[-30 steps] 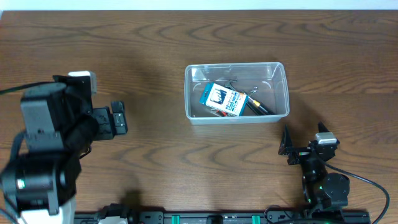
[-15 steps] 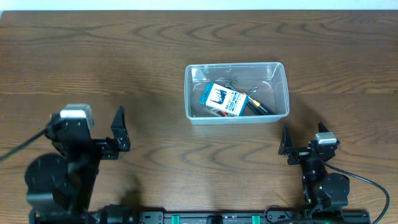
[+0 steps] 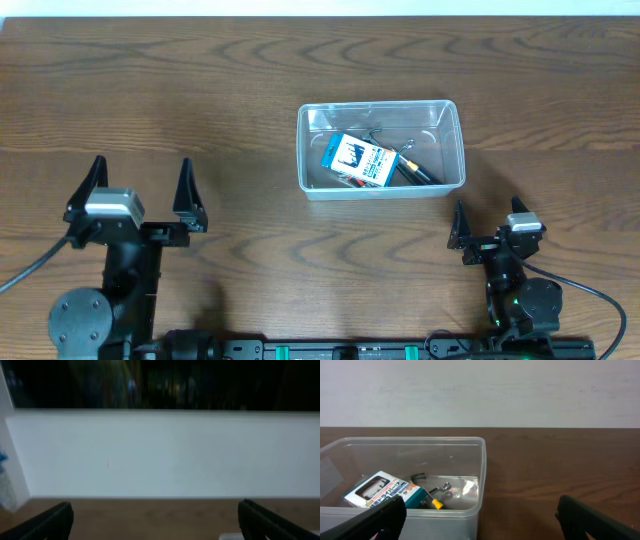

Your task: Pack container

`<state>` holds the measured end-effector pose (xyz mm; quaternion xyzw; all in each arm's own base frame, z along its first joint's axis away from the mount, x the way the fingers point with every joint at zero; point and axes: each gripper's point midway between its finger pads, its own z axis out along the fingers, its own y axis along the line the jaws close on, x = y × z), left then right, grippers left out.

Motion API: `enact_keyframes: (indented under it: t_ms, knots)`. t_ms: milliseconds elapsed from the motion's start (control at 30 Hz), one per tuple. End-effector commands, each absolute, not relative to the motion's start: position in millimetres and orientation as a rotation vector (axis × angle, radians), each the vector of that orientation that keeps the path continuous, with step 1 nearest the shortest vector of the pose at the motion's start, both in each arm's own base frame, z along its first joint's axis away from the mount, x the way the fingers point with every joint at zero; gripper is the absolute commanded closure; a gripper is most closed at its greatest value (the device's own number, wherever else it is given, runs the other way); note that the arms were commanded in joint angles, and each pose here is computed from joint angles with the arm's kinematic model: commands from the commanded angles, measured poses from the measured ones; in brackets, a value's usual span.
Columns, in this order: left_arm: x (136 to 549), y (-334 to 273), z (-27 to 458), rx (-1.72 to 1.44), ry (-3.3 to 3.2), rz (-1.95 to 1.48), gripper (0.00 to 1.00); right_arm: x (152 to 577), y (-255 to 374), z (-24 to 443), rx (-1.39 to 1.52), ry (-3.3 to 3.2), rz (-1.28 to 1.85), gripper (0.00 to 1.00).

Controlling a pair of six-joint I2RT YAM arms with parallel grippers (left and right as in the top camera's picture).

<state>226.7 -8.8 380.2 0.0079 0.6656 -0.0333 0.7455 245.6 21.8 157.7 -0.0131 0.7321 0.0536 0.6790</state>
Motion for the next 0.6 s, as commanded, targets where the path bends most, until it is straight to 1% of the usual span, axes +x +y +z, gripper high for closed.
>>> enact_keyframes:
  t_ms: [0,267,567]
  knots:
    - [224,-9,372,0.014,1.427,-0.074,0.02,245,23,157,-0.044,1.643,0.115,0.01]
    - [218,-9,340,0.016,1.371,-0.073,0.02,245,23,157,-0.044,1.643,0.115,0.01]
    - [211,-9,327,0.021,1.256,-0.07,0.02,245,23,157,-0.044,1.643,0.115,0.01]
